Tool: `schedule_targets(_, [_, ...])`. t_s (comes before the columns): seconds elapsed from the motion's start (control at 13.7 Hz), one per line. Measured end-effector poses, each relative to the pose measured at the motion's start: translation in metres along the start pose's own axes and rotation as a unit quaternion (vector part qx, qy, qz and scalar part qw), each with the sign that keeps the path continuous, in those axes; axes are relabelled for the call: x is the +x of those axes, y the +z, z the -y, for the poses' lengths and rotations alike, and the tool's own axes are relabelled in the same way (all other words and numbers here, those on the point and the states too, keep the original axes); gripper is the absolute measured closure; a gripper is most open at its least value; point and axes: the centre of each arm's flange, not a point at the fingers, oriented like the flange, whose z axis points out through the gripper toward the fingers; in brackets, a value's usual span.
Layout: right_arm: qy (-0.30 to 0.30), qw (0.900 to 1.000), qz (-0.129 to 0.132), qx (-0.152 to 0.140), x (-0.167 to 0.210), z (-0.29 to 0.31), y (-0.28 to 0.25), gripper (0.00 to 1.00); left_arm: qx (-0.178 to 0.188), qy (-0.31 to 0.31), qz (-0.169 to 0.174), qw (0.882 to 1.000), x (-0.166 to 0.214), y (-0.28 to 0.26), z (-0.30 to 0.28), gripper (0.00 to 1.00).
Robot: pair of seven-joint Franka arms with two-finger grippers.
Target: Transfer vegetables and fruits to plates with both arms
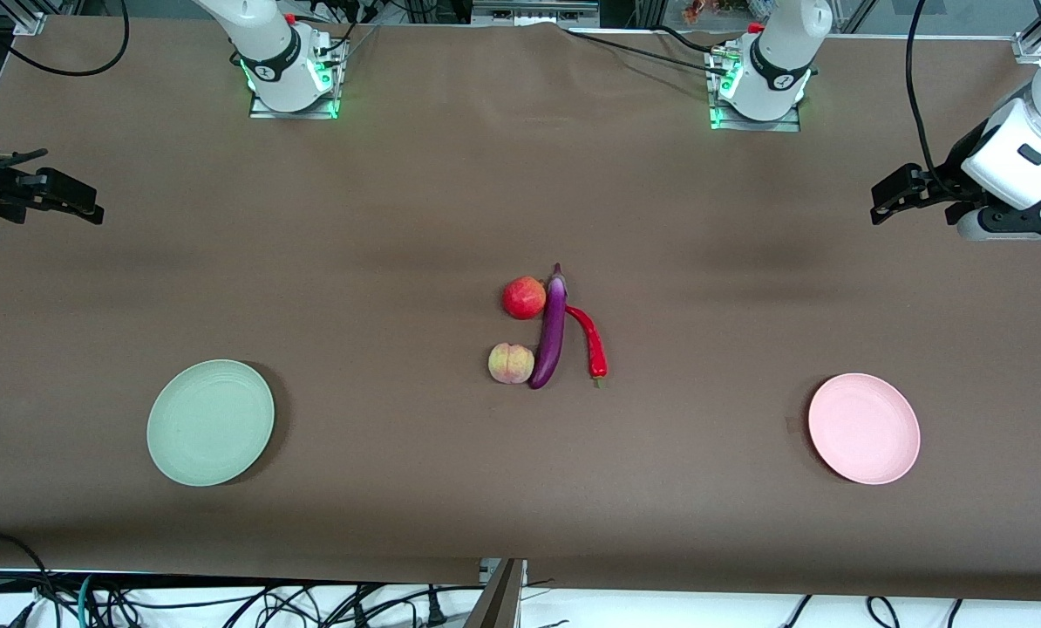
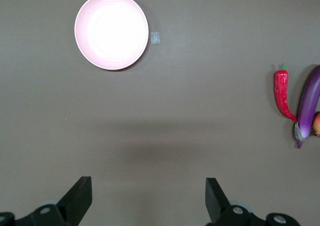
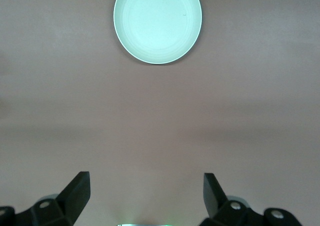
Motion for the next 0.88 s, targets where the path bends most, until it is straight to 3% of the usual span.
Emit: schedule_targets(0.88, [0.003, 1.000, 0.000, 0.001, -0.0001, -0.0025, 0.0000, 0.00, 0.000, 0.000, 0.000, 1.000, 0.0000, 0.0000, 0.0001, 0.00])
